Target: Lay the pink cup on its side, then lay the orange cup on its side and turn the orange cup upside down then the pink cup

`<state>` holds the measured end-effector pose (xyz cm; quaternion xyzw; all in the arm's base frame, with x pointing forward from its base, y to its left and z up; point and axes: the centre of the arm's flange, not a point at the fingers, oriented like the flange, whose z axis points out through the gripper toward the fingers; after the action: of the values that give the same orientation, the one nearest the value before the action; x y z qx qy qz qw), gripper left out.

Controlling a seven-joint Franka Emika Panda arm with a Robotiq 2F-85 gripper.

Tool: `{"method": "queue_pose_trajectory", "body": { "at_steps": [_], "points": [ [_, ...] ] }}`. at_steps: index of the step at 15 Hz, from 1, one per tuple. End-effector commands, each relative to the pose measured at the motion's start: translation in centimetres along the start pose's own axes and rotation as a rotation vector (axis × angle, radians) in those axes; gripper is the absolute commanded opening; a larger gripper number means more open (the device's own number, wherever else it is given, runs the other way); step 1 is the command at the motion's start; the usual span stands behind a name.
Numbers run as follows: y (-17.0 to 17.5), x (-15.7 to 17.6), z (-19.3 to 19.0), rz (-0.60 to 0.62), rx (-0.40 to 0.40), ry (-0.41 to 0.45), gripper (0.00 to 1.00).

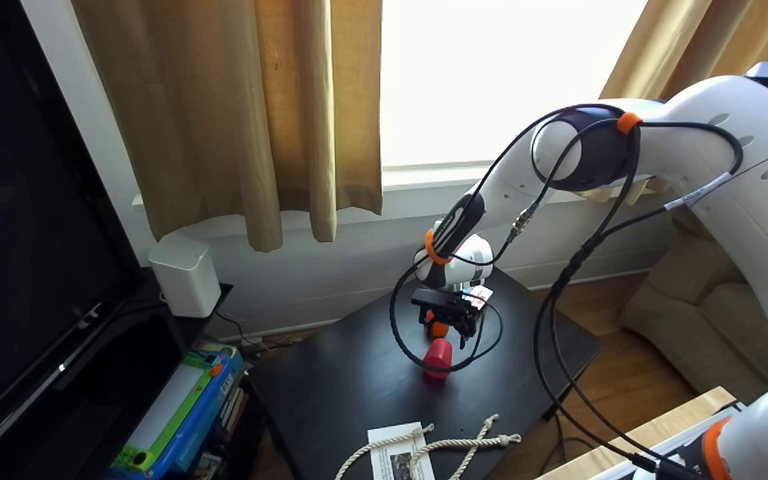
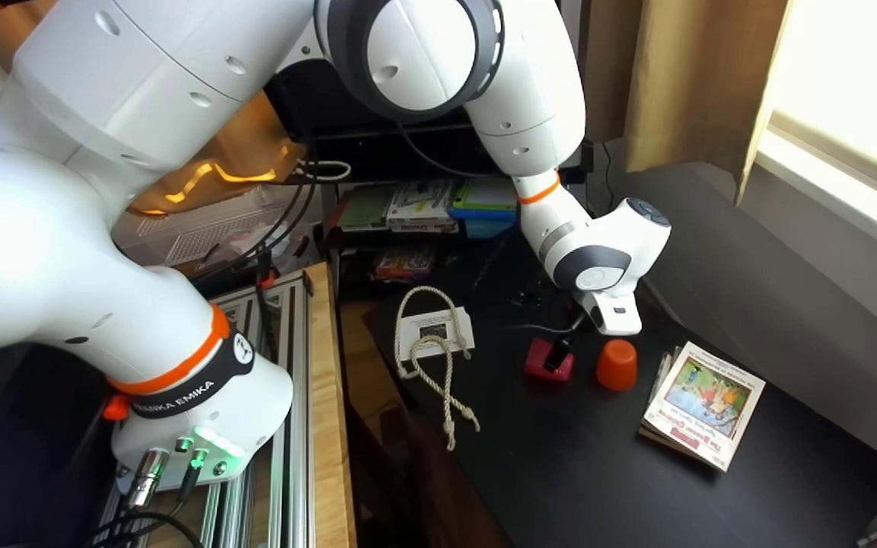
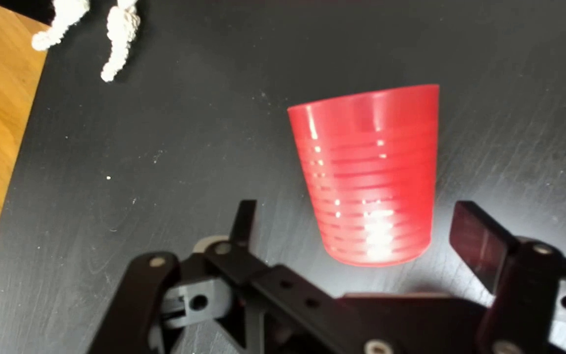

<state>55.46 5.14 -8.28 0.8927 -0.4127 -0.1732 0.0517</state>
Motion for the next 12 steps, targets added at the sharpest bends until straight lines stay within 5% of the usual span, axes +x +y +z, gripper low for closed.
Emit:
{"method": "queue_pose_trajectory", "body": {
  "at_steps": [1, 12],
  "points": [
    [-0.3, 1.0, 2.0, -0.032, 0.012, 0.034, 1.0],
    [-0.7, 2.4, 3.9, -0.139, 0.111, 0.044, 1.0]
  ]
}}
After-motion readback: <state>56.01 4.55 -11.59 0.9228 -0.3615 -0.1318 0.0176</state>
